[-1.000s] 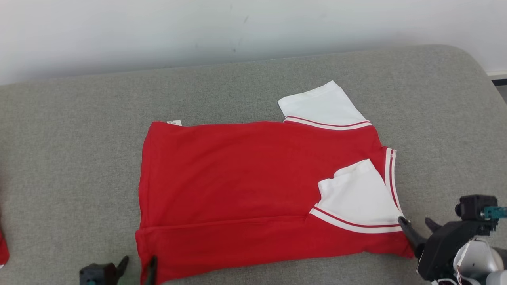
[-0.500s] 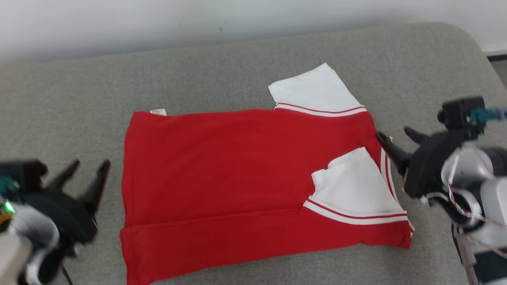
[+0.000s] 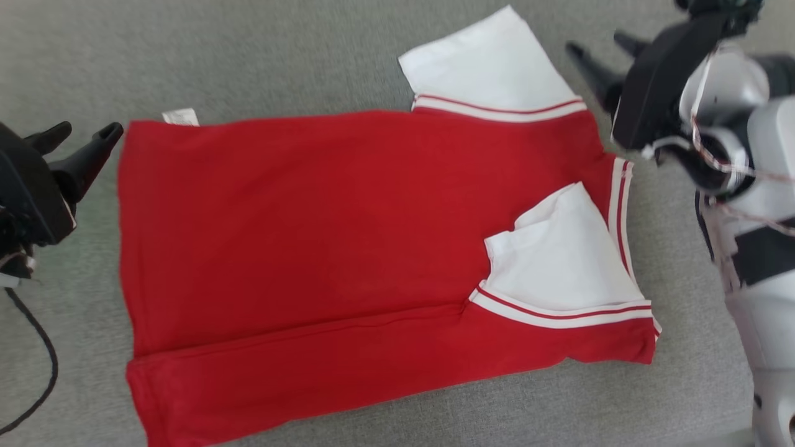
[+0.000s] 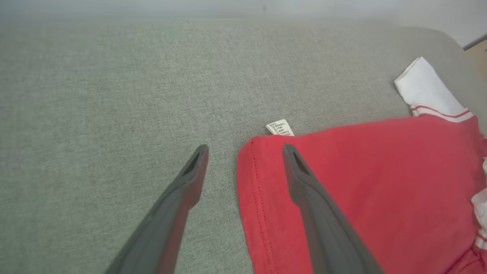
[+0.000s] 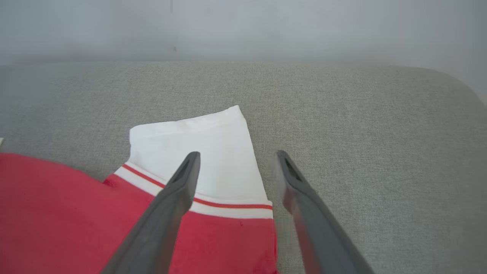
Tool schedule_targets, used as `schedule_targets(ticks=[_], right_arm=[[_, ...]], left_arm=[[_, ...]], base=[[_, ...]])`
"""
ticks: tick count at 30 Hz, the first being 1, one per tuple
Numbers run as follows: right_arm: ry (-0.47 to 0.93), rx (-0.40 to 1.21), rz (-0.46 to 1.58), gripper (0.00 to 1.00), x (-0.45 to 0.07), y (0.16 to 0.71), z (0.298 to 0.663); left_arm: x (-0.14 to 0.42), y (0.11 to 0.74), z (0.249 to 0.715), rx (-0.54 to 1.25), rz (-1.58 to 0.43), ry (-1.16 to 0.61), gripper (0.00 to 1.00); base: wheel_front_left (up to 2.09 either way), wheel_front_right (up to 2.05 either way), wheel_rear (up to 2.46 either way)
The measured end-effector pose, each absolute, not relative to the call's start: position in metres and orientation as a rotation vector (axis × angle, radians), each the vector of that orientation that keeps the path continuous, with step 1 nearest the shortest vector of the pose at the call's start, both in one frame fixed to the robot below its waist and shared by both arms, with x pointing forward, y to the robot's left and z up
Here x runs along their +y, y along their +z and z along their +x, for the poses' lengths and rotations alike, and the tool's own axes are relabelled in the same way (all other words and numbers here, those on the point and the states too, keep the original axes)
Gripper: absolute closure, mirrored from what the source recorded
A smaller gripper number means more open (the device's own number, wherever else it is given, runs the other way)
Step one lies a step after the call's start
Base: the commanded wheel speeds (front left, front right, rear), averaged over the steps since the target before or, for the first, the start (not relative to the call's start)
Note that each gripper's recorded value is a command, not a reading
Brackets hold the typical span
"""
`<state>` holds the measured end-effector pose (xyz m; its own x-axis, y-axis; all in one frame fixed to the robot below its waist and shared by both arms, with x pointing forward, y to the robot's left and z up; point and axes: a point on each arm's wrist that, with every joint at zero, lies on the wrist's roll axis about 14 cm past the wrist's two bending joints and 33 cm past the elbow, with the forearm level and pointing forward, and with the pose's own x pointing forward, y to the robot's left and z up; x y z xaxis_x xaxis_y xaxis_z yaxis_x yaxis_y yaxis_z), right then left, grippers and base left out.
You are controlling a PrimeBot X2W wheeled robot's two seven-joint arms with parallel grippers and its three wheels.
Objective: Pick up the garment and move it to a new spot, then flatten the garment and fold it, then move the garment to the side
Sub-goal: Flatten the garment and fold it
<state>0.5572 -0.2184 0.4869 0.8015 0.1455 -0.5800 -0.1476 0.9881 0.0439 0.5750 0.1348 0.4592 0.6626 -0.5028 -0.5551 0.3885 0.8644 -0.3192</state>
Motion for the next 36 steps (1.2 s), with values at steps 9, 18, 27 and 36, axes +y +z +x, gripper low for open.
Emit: schedule_targets(ticks=[9, 18, 27, 36], right_arm=[[0.140, 0.640, 0.008, 0.00, -0.217, 0.452, 0.581], [0.146, 0.652, 0.000, 0.00, -0.215, 0.438, 0.586], [0.123, 0.659, 0.002, 0.00, -0.222, 0.431, 0.598], [0.118, 0.702, -0.039, 0.00, -0.221, 0.428, 0.613]], left_arm=[[0.116, 0.422, 0.582, 0.779, -0.139, -0.584, 0.00], [0.130, 0.411, 0.590, 0.776, -0.011, -0.541, 0.00], [0.135, 0.399, 0.592, 0.823, 0.034, -0.511, 0.47], [0.139, 0.390, 0.581, 0.915, 0.073, -0.521, 1.00]], base=[[0.00, 0.00, 0.00], [0.00, 0.00, 0.00], [0.00, 0.00, 0.00], [0.00, 0.00, 0.00]])
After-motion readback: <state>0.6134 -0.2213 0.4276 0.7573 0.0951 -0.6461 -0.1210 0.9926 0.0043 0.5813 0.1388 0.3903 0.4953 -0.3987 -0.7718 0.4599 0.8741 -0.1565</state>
